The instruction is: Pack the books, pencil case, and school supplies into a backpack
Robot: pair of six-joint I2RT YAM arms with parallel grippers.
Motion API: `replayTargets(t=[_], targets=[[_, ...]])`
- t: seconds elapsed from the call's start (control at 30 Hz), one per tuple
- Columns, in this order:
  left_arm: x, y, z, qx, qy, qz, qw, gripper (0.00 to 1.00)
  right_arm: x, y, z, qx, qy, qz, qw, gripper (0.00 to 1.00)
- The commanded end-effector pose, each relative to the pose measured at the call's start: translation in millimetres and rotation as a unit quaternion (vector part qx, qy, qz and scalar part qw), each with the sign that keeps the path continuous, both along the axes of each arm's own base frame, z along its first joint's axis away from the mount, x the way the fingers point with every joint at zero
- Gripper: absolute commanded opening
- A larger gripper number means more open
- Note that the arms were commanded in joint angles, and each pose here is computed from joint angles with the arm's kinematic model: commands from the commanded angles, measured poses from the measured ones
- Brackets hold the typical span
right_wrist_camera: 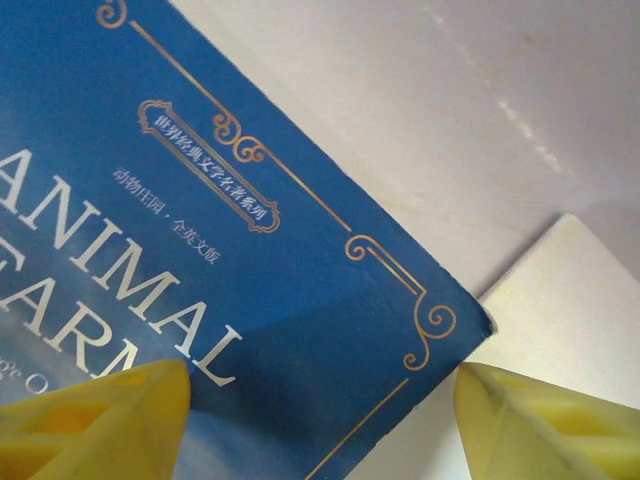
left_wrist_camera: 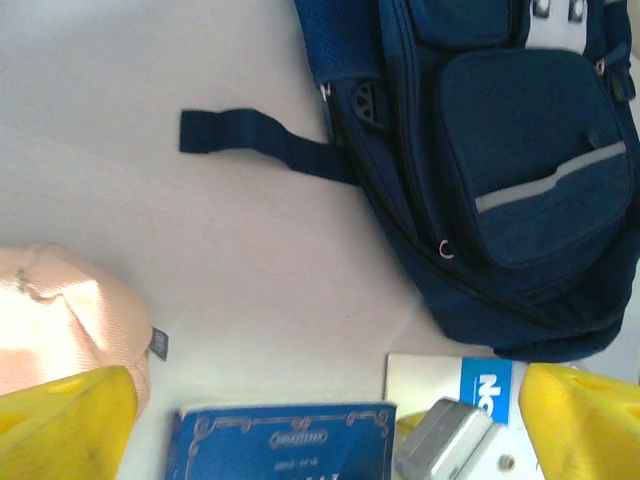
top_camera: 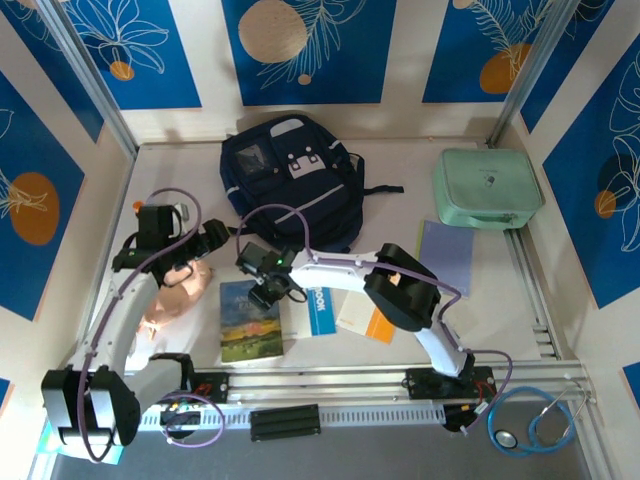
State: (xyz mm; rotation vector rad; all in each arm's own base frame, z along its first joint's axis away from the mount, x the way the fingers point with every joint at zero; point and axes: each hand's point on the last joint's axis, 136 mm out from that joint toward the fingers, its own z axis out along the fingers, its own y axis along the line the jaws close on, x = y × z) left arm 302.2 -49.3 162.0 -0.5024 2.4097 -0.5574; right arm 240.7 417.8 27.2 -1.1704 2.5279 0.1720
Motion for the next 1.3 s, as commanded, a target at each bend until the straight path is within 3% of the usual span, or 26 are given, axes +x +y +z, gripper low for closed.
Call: replayTargets(t=[0.0, 0.2, 0.33, 0.4, 0.5, 0.63, 0.83, 1.27], targets=[[-1.5, -15.8, -3.1, -0.041, 0.003, -0.032, 0.999, 0.95, 13.3, -46.4, -25.1, -0.08, -0.014, -0.012, 0.997, 0.71], [-5.1, -27.6, -1.5, -0.067, -0.003, -0.05, 0.997, 0.95, 13.4, -59.8, -19.6, -0.05, -0.013, -0.009, 0.999, 0.7], [-13.8, -32.5, -16.0, -0.071, 0.022, -0.054, 0.996, 0.96, 15.9, -50.2, 32.7, 0.05, 0.02, -0.052, 0.997, 0.71], [-21.3, -39.5, -23.1, -0.072, 0.029, -0.062, 0.995, 0.94, 12.6, -44.4, 59.9, 0.125, 0.075, -0.097, 0.985, 0.71], [-36.8, -47.0, -37.6, -0.056, 0.041, -0.069, 0.995, 0.94, 2.8, -46.7, 74.1, 0.199, 0.174, -0.18, 0.947, 0.71], [-58.7, -47.2, -63.9, -0.019, 0.083, -0.073, 0.994, 0.94, -8.0, -63.5, 62.9, 0.184, 0.224, -0.264, 0.92, 0.69], [-84.2, -47.6, -100.2, 0.04, 0.152, -0.089, 0.984, 0.94, -17.9, -61.7, 44.6, 0.163, 0.263, -0.282, 0.908, 0.65], [-89.7, -74.5, -129.3, 0.008, 0.183, -0.139, 0.973, 0.8, -18.2, -41.4, 16.6, 0.123, 0.269, -0.258, 0.92, 0.45]])
